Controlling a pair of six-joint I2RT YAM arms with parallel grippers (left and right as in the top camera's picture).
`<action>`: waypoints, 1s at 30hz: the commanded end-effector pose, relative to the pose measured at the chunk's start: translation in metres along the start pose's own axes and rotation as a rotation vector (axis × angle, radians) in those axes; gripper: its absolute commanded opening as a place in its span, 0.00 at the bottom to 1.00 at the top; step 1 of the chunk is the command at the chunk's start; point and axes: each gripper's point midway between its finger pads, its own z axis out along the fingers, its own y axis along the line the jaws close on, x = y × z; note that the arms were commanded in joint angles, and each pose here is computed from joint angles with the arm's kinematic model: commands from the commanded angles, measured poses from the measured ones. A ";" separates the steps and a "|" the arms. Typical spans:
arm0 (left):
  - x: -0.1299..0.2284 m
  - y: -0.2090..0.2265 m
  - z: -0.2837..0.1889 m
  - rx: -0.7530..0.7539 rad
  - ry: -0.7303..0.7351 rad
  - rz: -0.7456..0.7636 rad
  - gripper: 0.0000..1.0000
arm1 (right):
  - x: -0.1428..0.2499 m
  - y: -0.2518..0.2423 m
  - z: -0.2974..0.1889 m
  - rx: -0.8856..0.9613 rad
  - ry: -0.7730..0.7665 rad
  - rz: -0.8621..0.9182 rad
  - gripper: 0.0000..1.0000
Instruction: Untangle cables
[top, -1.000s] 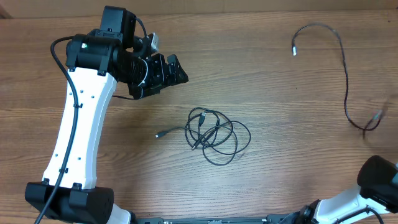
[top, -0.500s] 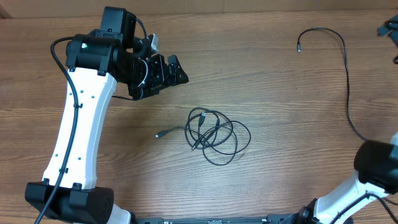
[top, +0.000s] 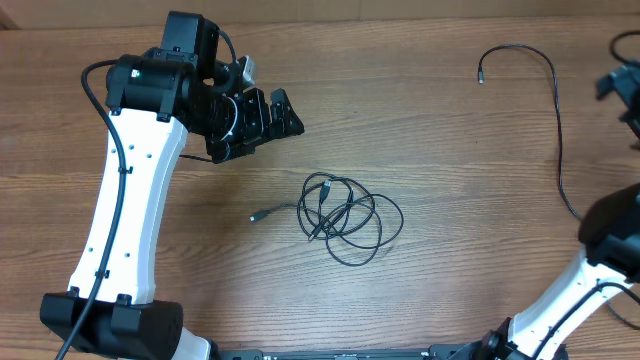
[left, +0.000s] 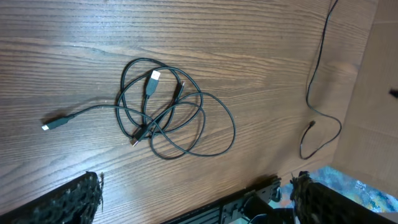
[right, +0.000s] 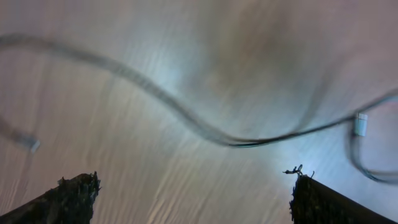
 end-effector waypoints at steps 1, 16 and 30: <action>-0.002 -0.002 -0.004 0.000 -0.015 0.008 1.00 | -0.027 -0.050 -0.004 0.058 -0.035 0.212 1.00; 0.000 -0.002 -0.004 -0.002 -0.010 0.018 1.00 | -0.027 -0.146 0.070 0.220 0.092 0.376 1.00; 0.000 -0.002 -0.004 -0.002 -0.010 0.019 1.00 | -0.012 -0.176 0.111 0.308 0.116 0.437 1.00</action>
